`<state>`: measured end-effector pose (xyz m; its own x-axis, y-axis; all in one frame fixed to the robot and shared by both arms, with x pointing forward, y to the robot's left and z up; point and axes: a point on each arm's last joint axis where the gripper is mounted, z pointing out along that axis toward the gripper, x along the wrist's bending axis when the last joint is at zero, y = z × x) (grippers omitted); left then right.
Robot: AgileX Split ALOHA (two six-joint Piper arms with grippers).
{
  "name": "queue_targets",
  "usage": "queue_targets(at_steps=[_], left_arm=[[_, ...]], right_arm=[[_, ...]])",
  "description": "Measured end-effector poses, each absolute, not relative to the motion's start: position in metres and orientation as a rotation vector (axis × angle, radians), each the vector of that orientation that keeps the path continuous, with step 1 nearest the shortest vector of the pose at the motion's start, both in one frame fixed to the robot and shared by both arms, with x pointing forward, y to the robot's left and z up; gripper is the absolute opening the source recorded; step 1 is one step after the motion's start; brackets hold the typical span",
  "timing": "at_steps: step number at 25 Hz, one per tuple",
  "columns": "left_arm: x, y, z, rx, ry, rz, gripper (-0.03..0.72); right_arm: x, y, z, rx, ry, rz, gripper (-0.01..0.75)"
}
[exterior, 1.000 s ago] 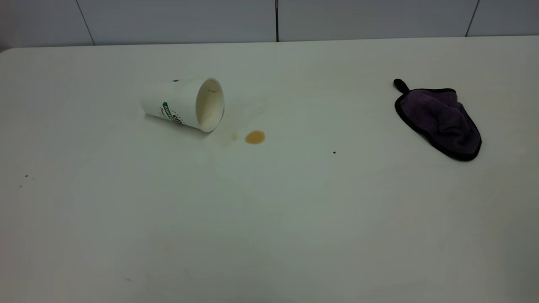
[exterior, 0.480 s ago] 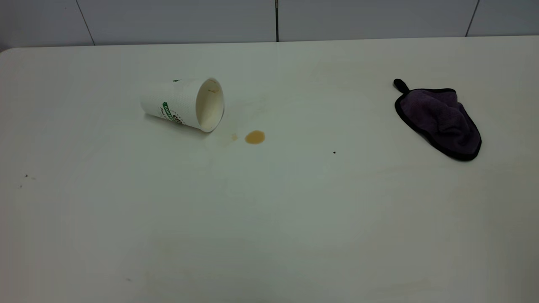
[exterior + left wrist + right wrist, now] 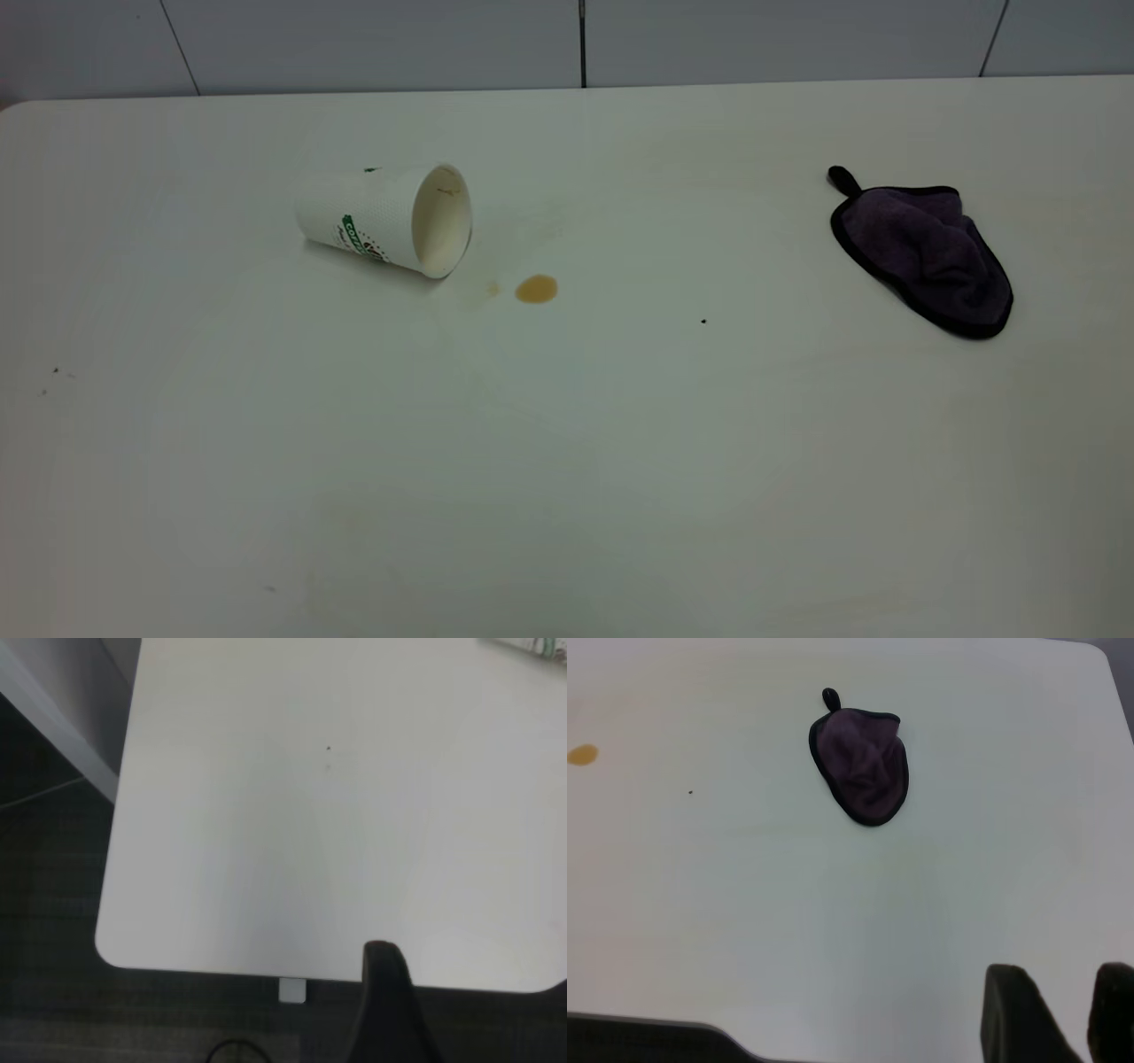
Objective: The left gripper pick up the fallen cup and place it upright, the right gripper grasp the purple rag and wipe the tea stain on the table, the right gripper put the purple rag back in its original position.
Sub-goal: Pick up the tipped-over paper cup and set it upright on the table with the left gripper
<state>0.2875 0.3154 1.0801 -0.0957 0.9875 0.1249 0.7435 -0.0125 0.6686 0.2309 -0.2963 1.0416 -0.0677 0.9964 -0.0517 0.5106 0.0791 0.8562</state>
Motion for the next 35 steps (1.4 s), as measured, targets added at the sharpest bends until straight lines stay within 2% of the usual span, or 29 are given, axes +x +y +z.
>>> queue_targets(at_steps=[5,12,14,18,24,30,35], left_arm=[[0.364,0.319,1.097,1.869,1.911,0.844,0.549],[0.447,0.312,1.085,1.994,1.977,0.727,0.648],[0.469,0.302,1.081,2.038,1.952,0.736,0.655],[0.510,0.267,1.068,2.149,1.898,0.805,0.658],[0.560,0.188,1.032,2.282,1.811,0.978,0.657],[0.596,0.117,0.975,2.445,1.658,1.066,0.650],[0.618,0.081,0.930,2.546,1.579,1.115,0.636]], right_arm=[[0.231,-0.296,1.042,1.513,1.667,0.891,0.239],[0.231,-0.296,1.042,1.513,1.667,0.891,0.239],[0.231,-0.296,1.042,1.513,1.667,0.891,0.239],[0.231,-0.296,1.042,1.513,1.667,0.891,0.239],[0.231,-0.296,1.042,1.513,1.667,0.891,0.239],[0.231,-0.296,1.042,1.513,1.667,0.891,0.239],[0.231,-0.296,1.042,1.513,1.667,0.891,0.239]])
